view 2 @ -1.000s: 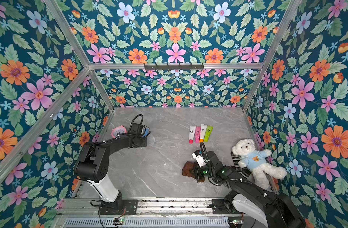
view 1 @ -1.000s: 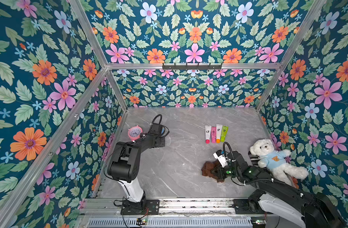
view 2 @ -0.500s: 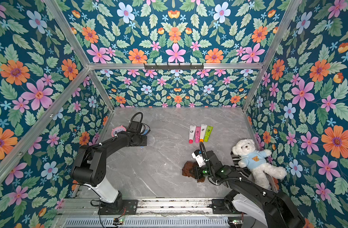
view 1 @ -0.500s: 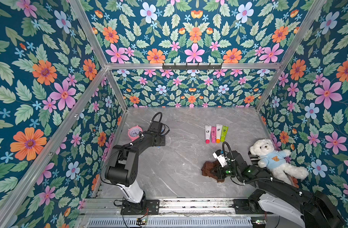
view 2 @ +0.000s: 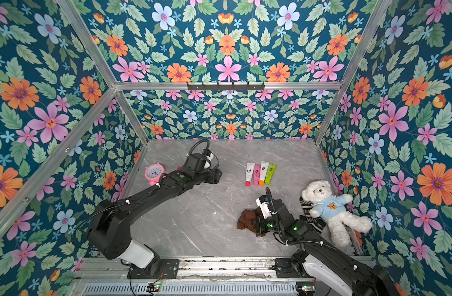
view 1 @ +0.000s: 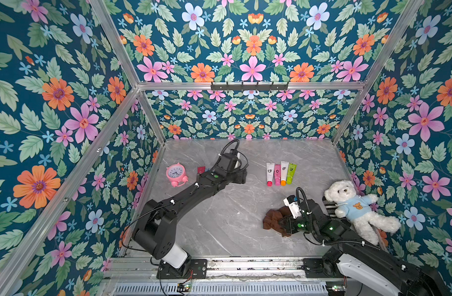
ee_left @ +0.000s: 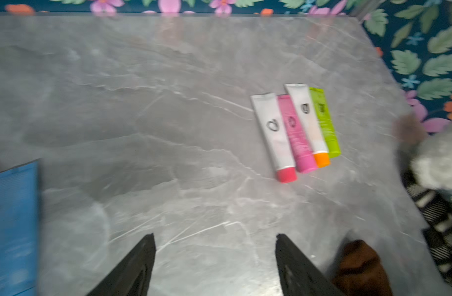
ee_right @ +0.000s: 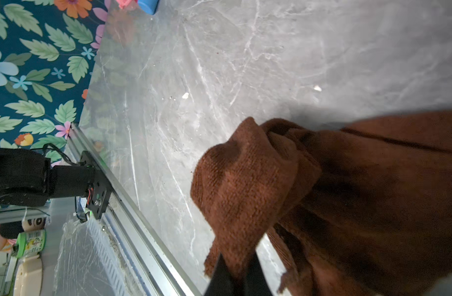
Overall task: Wipe the surface of the toothpaste tube
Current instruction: Move the toothpaste to the center of the board.
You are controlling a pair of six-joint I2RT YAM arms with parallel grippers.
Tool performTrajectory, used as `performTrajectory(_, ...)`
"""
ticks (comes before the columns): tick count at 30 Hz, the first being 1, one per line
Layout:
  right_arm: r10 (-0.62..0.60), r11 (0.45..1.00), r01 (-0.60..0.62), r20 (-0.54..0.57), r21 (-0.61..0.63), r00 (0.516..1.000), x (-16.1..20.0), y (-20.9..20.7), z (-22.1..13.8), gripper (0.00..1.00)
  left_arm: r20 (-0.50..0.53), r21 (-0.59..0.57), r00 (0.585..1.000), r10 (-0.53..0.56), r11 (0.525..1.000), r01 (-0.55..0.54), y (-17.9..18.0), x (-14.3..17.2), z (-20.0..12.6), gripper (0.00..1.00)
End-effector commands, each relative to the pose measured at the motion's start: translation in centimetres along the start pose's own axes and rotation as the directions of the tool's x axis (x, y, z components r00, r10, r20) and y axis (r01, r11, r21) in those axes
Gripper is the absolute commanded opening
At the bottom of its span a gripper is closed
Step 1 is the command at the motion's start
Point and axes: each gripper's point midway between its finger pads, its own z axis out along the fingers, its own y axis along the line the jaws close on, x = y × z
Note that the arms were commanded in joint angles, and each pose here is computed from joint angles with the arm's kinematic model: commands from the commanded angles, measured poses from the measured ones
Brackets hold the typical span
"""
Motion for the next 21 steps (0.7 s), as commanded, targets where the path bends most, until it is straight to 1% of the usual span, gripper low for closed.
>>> performTrajectory(1, 0.093, 0.994, -0.092, -0.024, 0.064, 0.995, 1.2, -1.4, -0.2, 0.0, 0.091, 0.08, 0.995, -0.041, 0.996, 0.034, -3.6, -1.8, 1.8, 0.8)
performTrajectory(3, 0.119, 0.99, -0.117, -0.034, 0.074, 0.992, 1.9, -1.7, -0.4, 0.0, 0.093, 0.102, 0.995, -0.037, 0.994, 0.027, -5.3, -1.5, 3.5, 0.81)
performTrajectory(7, 0.137, 0.987, -0.135, -0.019, 0.089, 0.99, 2.3, -2.0, -1.2, 0.0, 0.051, 0.127, 0.998, -0.025, 0.992, 0.019, -8.0, -0.1, 7.3, 0.81)
performTrajectory(11, 0.125, 0.989, -0.126, 0.008, 0.08, 0.992, 2.0, -2.0, -1.4, 0.0, 0.004, 0.122, 1.0, -0.007, 0.993, 0.006, -9.4, 1.7, 10.5, 0.82)
performTrajectory(13, 0.121, 0.99, -0.121, 0.008, 0.072, 0.993, 1.9, -1.8, -1.3, 0.0, 0.005, 0.097, 1.0, 0.01, 0.995, -0.011, -9.5, 2.4, 11.4, 0.81)
performTrajectory(16, 0.118, 0.99, -0.118, 0.001, 0.072, 0.993, 1.8, -1.8, -1.1, 0.0, -0.003, 0.04, 1.0, 0.027, 0.999, -0.027, -8.7, 3.6, 12.6, 0.81)
performTrajectory(21, 0.118, 0.991, -0.117, -0.017, 0.071, 0.993, 1.9, -1.8, -0.8, 0.0, -0.03, 0.017, 0.999, 0.03, 0.999, -0.029, -8.2, 4.8, 14.1, 0.8)
